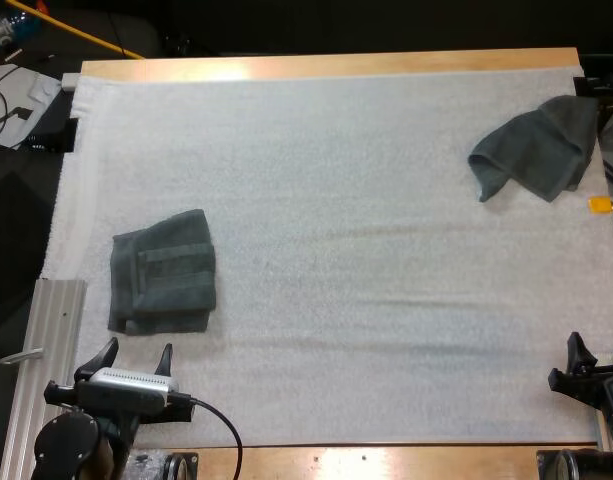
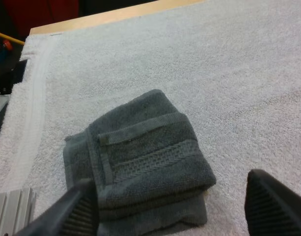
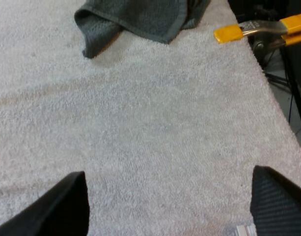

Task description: Pick towel from pile, fold and stack

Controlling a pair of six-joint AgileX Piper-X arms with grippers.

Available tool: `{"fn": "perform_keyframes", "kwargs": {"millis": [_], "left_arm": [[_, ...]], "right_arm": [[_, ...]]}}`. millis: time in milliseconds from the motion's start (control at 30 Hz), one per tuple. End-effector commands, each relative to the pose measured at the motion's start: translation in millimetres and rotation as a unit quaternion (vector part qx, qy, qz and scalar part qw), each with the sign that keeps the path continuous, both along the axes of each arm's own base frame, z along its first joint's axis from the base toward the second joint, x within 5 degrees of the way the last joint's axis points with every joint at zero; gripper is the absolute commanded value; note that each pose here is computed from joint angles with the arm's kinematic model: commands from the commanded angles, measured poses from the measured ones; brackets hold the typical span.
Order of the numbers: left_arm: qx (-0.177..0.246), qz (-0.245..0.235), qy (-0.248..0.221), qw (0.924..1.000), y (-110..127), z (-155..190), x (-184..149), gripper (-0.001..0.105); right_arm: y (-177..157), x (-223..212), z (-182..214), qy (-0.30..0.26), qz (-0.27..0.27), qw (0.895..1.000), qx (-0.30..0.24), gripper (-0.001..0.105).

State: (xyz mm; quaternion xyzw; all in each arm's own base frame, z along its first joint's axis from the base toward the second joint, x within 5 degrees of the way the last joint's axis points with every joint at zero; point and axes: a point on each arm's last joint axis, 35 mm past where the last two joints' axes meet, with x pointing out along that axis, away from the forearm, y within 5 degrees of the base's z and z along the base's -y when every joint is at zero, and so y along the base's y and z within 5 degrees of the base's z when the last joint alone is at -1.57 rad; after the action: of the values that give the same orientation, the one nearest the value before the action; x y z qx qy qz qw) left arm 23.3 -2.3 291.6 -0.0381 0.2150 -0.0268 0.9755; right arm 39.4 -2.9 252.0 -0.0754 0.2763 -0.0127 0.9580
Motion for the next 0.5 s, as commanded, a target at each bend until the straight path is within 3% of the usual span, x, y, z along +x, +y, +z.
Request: {"fn": "perform_keyframes", "kwargs": {"millis": [0,467], "left_arm": [[-0.002,-0.002,-0.004,1.0000,-0.2,1.9,3.0,0.061],[-0.002,-0.001,-0.002,1.0000,-0.1,1.8,2.7,0.060]], "right_arm": [[-0.1,0.9,0.9,0.000,-0.001,1.000,0.001,0.066],[-0.2,1.1,0.8,-0.001,-0.003,1.000,0.001,0.066]]}}
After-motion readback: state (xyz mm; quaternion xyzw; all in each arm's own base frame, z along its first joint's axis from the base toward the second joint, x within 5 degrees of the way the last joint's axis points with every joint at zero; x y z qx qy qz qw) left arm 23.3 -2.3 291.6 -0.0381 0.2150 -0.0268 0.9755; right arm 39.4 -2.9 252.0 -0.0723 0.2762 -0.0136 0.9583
